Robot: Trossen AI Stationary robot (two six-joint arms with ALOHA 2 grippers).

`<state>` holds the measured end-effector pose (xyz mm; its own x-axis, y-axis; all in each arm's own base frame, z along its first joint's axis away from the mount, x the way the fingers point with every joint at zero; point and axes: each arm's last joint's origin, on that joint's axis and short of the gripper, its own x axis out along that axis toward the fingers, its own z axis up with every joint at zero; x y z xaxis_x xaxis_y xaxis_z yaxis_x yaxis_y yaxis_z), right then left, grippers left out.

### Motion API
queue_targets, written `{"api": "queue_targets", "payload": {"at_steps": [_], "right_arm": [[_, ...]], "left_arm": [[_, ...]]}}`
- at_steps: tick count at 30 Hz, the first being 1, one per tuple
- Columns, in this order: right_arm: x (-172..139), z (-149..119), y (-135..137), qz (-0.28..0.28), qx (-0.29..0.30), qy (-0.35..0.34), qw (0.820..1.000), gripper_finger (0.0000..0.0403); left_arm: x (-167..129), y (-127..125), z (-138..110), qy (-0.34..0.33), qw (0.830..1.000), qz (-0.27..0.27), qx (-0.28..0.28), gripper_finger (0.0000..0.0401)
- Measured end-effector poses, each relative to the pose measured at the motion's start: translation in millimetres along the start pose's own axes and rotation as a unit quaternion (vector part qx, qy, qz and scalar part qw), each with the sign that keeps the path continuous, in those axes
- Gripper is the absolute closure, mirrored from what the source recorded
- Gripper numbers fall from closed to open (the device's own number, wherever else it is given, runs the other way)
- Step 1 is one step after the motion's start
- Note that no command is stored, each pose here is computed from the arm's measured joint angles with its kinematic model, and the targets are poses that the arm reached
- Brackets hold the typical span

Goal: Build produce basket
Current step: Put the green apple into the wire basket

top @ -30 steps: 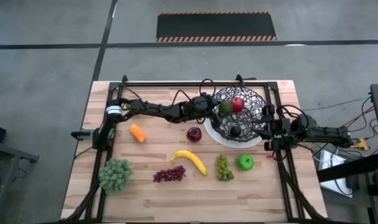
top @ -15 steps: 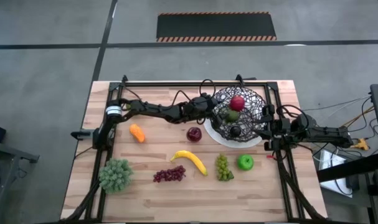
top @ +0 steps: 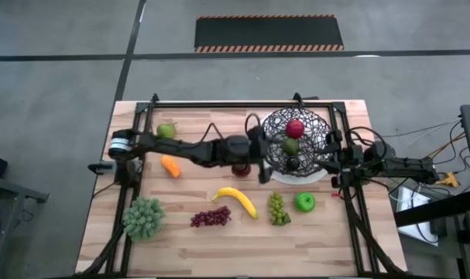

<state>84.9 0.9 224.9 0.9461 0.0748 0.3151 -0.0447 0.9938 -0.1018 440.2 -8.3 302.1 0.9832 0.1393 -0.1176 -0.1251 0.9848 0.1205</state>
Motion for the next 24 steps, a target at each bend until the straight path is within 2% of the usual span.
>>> {"api": "queue_targets", "payload": {"at_steps": [4, 8, 16, 24], "right_arm": [[2, 2, 0, 0.009, 0.013, 0.005, 1.0, 0.0268], [5, 1, 1, 0.032, 0.022, 0.016, 0.999, 0.0268], [13, 12, 5, 0.108, 0.109, 0.034, 0.988, 0.0268], [32, 22, 13, 0.171, 0.209, 0.085, 0.959, 0.0268]], "left_arm": [[-16, -31, 8, 0.011, 0.997, -0.041, 0.057, 0.0045], [-33, -49, 12, 0.004, 0.994, -0.062, 0.093, 0.0045], [-58, -53, 3, 0.017, 0.993, -0.057, 0.101, 0.0045], [-69, -49, -2, 0.026, 0.994, -0.039, 0.099, 0.0045]]}}
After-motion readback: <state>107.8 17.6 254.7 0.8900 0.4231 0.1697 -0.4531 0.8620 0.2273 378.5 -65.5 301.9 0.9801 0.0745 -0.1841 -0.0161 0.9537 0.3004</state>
